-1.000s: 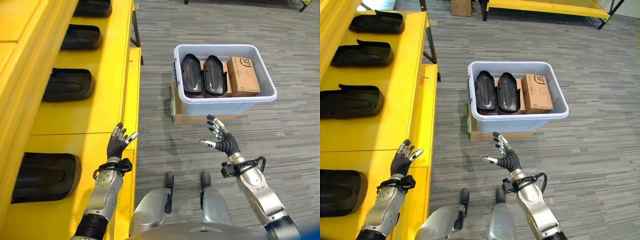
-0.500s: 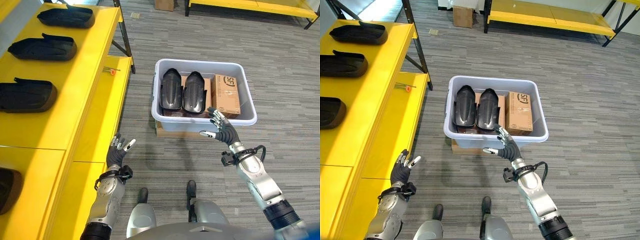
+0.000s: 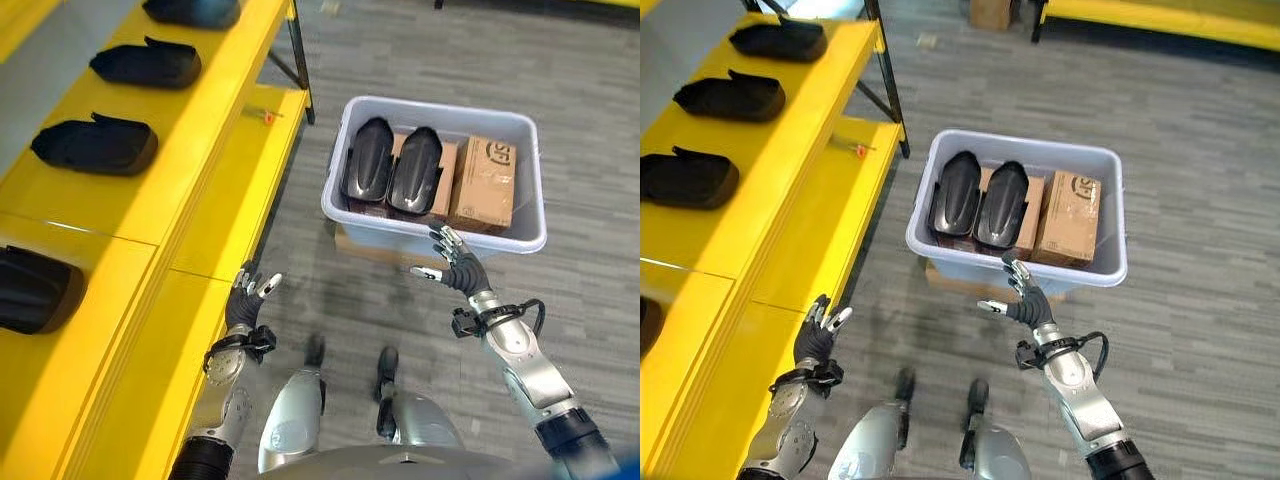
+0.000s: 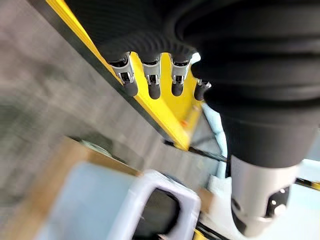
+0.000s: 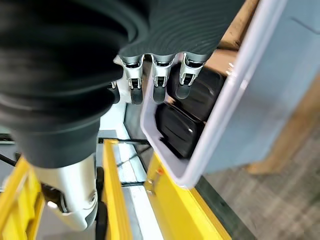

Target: Move parts from the plastic box to the shelf.

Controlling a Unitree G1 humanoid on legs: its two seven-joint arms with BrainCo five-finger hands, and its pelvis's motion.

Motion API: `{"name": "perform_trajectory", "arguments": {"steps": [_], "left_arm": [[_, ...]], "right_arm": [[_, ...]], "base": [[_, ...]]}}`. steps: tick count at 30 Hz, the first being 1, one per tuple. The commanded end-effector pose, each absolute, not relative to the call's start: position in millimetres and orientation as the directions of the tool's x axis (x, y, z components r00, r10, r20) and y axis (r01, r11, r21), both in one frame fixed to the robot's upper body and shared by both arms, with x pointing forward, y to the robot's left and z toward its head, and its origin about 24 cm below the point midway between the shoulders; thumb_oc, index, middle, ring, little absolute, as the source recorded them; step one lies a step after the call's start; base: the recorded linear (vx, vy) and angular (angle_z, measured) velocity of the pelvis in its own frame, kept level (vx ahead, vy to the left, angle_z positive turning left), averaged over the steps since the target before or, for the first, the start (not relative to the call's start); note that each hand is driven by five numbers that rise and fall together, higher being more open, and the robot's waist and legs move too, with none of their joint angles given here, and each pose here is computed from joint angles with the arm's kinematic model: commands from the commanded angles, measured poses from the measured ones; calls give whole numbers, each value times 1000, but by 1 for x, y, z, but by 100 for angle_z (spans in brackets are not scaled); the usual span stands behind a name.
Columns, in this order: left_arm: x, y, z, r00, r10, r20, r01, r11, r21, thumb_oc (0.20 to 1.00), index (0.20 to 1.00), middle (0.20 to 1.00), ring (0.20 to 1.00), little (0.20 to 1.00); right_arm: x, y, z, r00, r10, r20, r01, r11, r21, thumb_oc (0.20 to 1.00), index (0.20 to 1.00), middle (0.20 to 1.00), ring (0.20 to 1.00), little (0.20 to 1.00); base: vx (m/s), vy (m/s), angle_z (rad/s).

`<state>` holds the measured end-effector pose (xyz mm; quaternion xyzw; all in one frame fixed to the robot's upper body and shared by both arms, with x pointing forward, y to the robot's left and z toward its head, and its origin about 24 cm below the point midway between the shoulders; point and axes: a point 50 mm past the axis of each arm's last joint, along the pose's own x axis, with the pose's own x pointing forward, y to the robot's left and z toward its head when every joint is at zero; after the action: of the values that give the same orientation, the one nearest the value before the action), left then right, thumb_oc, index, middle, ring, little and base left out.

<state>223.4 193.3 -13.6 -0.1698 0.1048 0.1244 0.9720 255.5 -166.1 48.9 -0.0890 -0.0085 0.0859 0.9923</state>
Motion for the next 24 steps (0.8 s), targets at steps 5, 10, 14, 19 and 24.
{"name": "perform_trajectory", "arguments": {"steps": [5,10,14,19,24], "left_arm": [[223,196,7,972,193,-132,-224,929,-293,1000,1000,1000,1000,1000],[226,200,14,974,197,-109,-219,938,-270,1000,1000,1000,1000,1000],[226,203,13,972,206,-116,-230,938,-259,1000,1000,1000,1000,1000],[233,207,18,976,193,-99,-210,955,-208,1000,1000,1000,1000,1000],[229,216,14,962,247,-114,-267,936,-228,1000,1000,1000,1000,1000]], "right_arm": [[245,-165,63,981,169,101,-153,977,-150,1000,1000,1000,1000,1000],[247,-158,57,980,188,70,-178,976,-129,1000,1000,1000,1000,1000],[250,-150,57,974,216,64,-207,970,-127,1000,1000,1000,1000,1000],[248,-140,57,966,249,67,-241,965,-101,1000,1000,1000,1000,1000],[248,-148,59,975,209,72,-202,975,-91,1000,1000,1000,1000,1000]], "base": [[164,165,-65],[125,197,-27],[84,130,-19],[41,151,-9],[187,-434,15]]}}
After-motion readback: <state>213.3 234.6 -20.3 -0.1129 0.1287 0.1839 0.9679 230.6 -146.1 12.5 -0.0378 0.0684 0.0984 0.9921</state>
